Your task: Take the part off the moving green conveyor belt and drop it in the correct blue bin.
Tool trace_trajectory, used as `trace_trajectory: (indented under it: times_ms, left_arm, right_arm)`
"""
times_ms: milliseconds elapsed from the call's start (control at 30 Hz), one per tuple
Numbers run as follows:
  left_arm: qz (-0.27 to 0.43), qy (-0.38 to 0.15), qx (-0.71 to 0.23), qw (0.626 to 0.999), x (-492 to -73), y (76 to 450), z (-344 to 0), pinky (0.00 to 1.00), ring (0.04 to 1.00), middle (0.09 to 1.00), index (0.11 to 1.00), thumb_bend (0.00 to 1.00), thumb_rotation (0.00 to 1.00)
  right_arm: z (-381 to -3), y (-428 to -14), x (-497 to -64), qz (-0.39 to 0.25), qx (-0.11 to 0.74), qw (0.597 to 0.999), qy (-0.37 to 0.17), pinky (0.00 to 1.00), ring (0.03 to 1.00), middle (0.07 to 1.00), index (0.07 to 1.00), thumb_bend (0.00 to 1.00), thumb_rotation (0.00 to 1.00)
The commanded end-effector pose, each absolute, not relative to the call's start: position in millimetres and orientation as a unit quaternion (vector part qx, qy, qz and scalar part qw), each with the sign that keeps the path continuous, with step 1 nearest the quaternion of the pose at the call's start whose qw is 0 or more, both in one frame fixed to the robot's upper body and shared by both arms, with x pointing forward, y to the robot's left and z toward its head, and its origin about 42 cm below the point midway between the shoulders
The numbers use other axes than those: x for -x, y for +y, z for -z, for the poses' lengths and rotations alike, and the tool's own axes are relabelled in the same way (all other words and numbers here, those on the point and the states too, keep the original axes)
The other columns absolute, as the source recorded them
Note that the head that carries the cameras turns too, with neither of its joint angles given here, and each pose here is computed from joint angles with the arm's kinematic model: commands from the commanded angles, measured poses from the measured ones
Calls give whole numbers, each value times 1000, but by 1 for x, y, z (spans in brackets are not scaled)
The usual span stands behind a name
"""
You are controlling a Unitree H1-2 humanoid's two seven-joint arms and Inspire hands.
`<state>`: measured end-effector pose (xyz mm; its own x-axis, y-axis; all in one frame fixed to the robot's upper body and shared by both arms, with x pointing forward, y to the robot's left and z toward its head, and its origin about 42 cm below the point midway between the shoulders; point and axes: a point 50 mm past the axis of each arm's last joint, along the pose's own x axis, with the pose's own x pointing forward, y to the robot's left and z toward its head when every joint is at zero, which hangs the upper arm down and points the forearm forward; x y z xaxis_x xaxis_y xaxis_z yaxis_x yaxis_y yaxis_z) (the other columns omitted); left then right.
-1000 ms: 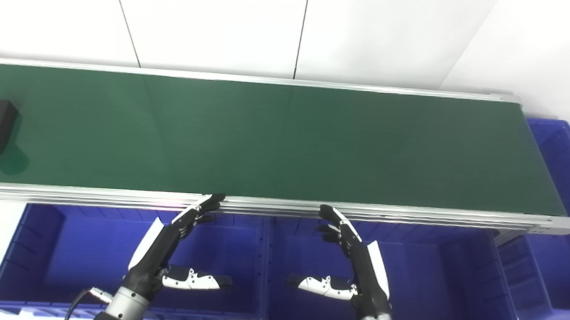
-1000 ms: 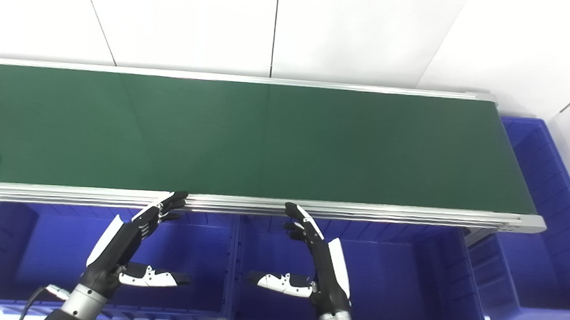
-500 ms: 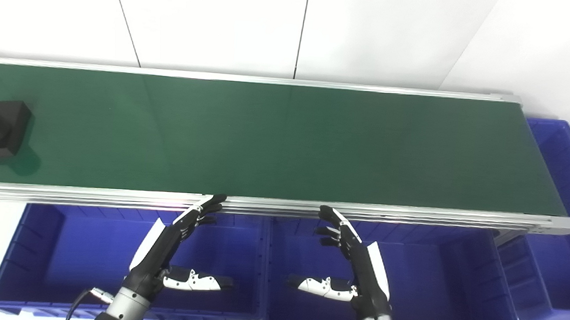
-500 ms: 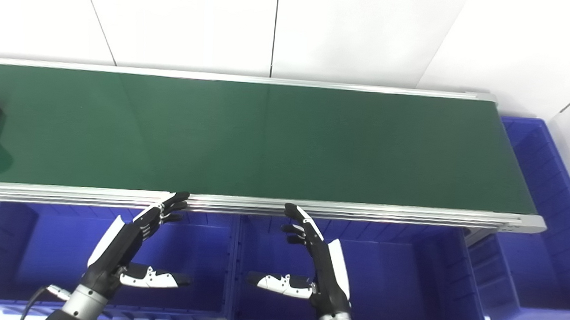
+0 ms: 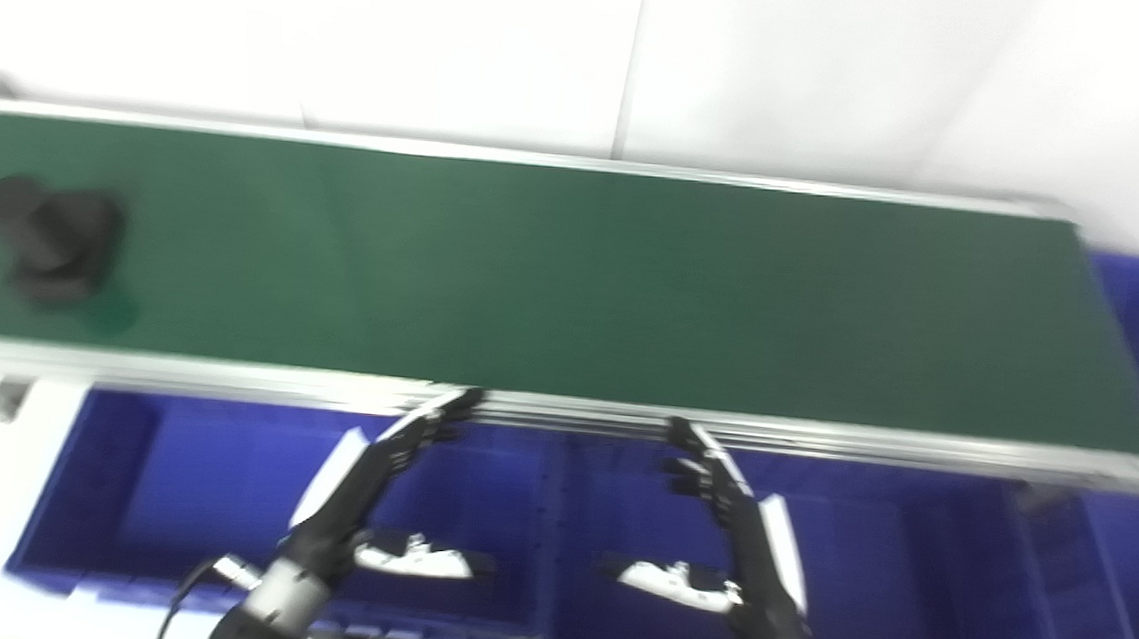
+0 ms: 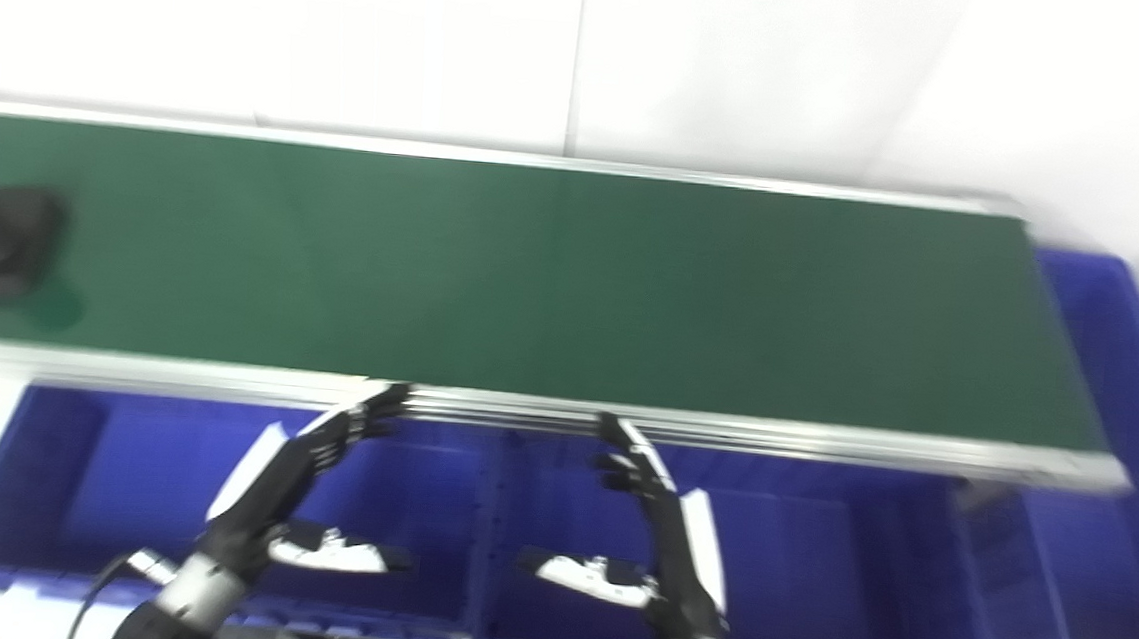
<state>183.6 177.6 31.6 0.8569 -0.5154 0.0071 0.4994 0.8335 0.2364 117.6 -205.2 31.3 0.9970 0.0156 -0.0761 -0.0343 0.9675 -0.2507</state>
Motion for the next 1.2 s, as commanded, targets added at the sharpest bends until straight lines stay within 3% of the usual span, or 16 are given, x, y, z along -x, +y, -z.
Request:
trace_trajectory:
  times_ms: [0, 100, 200, 467, 567, 633, 700, 833, 867, 1000, 1133, 1167]
  left_arm:
    - [257, -61, -108, 958, -185, 171, -36, 838, 877, 889, 860, 884, 151]
    - [252, -58, -107, 960, -182, 167, -34, 811, 856, 877, 845, 921, 151]
    - [251, -57, -108, 960, -181, 165, -33, 795, 846, 872, 843, 931, 157]
    - [251, -58, -110, 960, -183, 161, -31, 762, 824, 856, 835, 942, 136]
    - [252, -56, -113, 960, -182, 161, -30, 763, 823, 854, 834, 943, 145]
    - [251, -55, -112, 960, -182, 161, -30, 767, 825, 852, 830, 948, 143]
    - [249, -54, -110, 961, -182, 160, -29, 767, 825, 852, 828, 952, 138]
    - [250, -53, -115, 960, -182, 161, -27, 760, 822, 850, 823, 955, 144]
    - [251, -53, -116, 960, -182, 161, -27, 757, 820, 851, 824, 957, 148]
    - [252, -53, -113, 960, -183, 162, -27, 754, 819, 852, 823, 961, 143]
    - [252, -52, -108, 960, -183, 163, -27, 756, 818, 850, 820, 963, 119]
    - [252, -52, -109, 960, -183, 163, -27, 759, 821, 851, 821, 964, 125]
  right_arm:
    - [-40, -209, -114, -14, 120, 993, 2, 699, 806, 863, 885, 861, 137]
    - [-38, -214, -112, -13, 122, 992, 3, 804, 848, 864, 888, 852, 143]
    - [-35, -217, -111, -13, 120, 993, 3, 834, 862, 866, 890, 848, 130]
    - [-33, -219, -108, -10, 121, 992, 15, 804, 817, 867, 896, 853, 104]
    - [-33, -219, -108, -8, 125, 992, 16, 846, 836, 865, 896, 854, 88]
    - [-32, -219, -108, -7, 125, 992, 18, 749, 799, 863, 895, 861, 84]
    - [-30, -219, -107, -6, 122, 992, 21, 732, 727, 866, 898, 863, 80]
    - [-28, -219, -108, -7, 124, 992, 16, 774, 809, 861, 894, 869, 62]
    - [-28, -219, -108, -7, 124, 992, 15, 842, 851, 863, 896, 867, 72]
    - [-27, -219, -108, -7, 123, 992, 14, 851, 839, 860, 896, 869, 77]
    - [-28, -218, -108, -7, 125, 992, 14, 770, 805, 857, 892, 875, 78]
    - [-28, -218, -109, -8, 126, 992, 13, 814, 828, 857, 890, 872, 74]
